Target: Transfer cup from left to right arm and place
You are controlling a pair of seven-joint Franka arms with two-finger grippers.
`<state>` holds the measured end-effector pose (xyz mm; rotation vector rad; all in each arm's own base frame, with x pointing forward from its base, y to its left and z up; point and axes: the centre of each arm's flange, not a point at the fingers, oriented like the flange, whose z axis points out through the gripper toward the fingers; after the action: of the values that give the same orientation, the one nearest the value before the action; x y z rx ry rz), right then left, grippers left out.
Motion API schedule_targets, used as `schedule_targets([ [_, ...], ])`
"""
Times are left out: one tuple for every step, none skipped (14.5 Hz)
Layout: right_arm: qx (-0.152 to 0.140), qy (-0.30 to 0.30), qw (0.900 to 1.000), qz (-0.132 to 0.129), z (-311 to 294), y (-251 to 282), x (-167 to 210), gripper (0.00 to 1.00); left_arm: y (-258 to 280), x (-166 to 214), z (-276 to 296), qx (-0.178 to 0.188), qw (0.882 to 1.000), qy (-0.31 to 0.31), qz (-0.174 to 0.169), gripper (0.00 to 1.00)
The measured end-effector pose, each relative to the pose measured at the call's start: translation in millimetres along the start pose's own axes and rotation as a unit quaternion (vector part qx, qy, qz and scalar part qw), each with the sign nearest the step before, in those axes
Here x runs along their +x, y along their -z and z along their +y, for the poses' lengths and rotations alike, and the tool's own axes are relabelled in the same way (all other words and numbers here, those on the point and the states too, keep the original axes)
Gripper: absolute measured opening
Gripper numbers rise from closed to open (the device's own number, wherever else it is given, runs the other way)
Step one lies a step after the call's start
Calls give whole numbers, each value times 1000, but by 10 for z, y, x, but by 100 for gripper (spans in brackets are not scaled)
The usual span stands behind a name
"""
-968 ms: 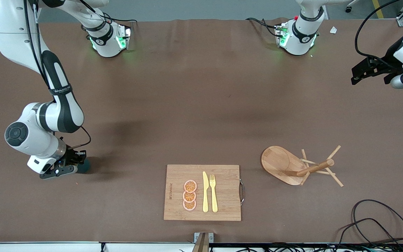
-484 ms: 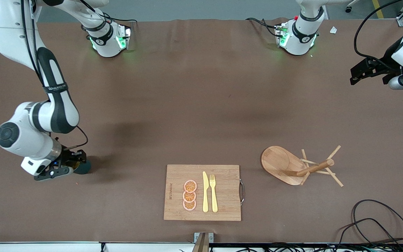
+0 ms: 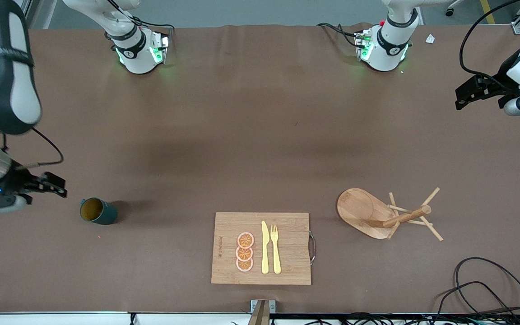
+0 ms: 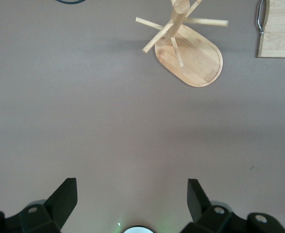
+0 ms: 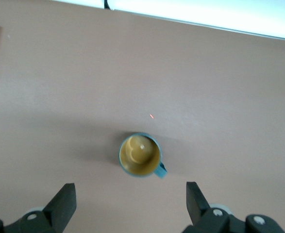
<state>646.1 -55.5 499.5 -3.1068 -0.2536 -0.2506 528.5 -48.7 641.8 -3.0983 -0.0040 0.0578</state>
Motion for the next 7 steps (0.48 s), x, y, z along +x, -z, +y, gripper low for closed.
schedule_targets([
  [-4,-9,1000,-3,29,256,-76,100,3,-1,-5,0,1000,0,0,100],
  [-12,-26,1000,-9,36,517,-167,100,9,-3,-13,0,1000,1,1,100],
  [-19,-50,999,-13,20,770,-263,100,17,-6,-26,0,1000,2,2,100],
  [-21,-70,997,-11,-7,1014,-360,100,25,-8,-46,0,1000,4,3,100],
  [-21,-82,996,-9,-35,1229,-460,100,35,-9,-66,0,1000,6,4,100],
  [-20,-89,996,-8,-63,1412,-559,100,52,-10,-80,0,1000,7,5,100],
  [-19,-93,995,-8,-88,1562,-649,100,64,-13,-87,-1,1000,8,6,100],
])
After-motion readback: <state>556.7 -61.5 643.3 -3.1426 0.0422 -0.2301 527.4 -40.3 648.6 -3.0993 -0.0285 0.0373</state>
